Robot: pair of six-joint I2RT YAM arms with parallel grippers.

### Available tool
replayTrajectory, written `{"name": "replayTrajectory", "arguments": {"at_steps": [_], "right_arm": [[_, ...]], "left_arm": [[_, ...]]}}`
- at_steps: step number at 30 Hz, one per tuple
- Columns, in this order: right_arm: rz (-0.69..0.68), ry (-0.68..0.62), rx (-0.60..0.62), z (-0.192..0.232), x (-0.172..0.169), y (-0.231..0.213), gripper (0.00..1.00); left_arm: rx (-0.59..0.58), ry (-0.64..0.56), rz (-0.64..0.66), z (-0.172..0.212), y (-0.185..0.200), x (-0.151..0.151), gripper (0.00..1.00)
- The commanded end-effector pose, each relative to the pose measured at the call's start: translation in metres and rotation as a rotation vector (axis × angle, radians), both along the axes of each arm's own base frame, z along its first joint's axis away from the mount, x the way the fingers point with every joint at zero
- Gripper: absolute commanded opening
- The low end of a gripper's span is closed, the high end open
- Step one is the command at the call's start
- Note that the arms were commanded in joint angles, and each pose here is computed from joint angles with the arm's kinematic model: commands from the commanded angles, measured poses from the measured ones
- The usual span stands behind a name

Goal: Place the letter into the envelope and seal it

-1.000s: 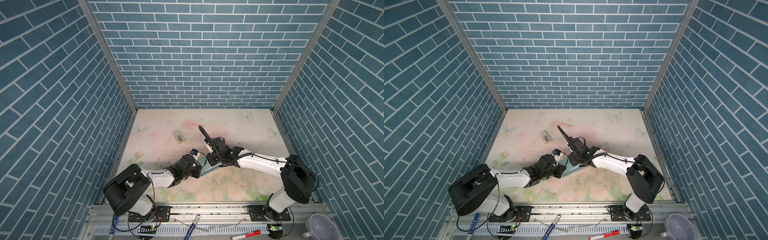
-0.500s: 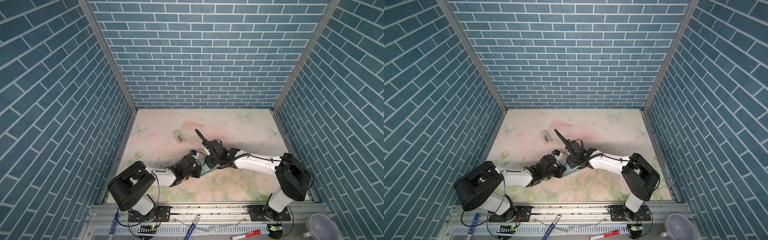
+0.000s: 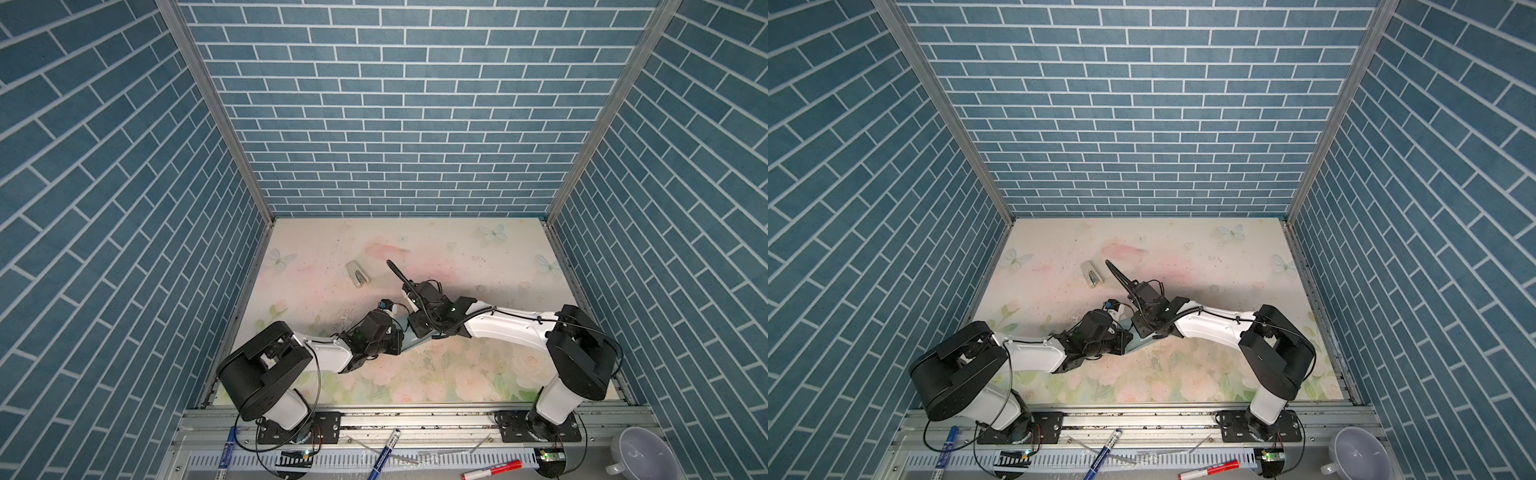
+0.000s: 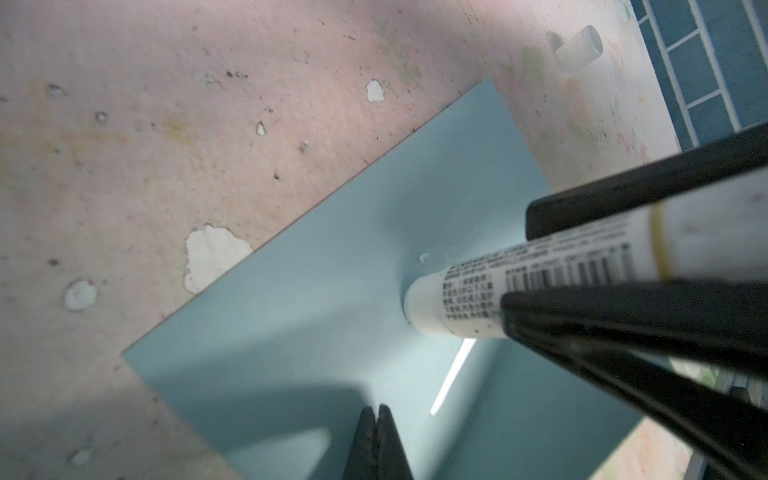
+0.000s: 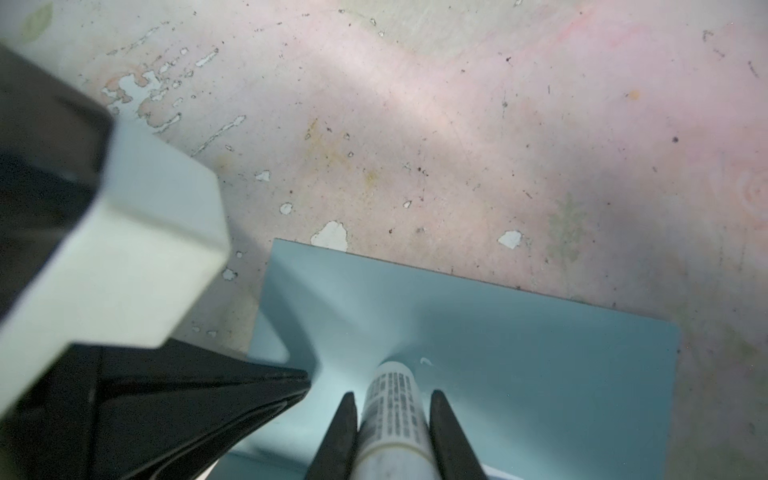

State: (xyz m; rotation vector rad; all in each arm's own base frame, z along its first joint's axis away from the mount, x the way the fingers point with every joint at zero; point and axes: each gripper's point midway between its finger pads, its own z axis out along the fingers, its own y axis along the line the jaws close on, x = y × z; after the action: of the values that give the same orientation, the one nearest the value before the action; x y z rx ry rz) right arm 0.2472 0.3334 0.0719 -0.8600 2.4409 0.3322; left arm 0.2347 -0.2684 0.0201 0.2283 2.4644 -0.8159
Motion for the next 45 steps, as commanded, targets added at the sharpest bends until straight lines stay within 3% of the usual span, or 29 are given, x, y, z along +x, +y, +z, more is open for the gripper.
{"name": "replayTrajectory", "arguments": {"at_steps": [1,45], "right_arm": [[-0.051,-0.026,-0.026,0.005,0.008,-0.004,0.0],[-0.141,-0.104,-0.195,-0.014,0.015,-0.067,0.0]], "left_arm": [[0.109,0.063,0.034,-0.025,0.019,-0.006,0.0],[0.172,0.147,0.025,-0.044,0.021,-0.012,0.0]]}}
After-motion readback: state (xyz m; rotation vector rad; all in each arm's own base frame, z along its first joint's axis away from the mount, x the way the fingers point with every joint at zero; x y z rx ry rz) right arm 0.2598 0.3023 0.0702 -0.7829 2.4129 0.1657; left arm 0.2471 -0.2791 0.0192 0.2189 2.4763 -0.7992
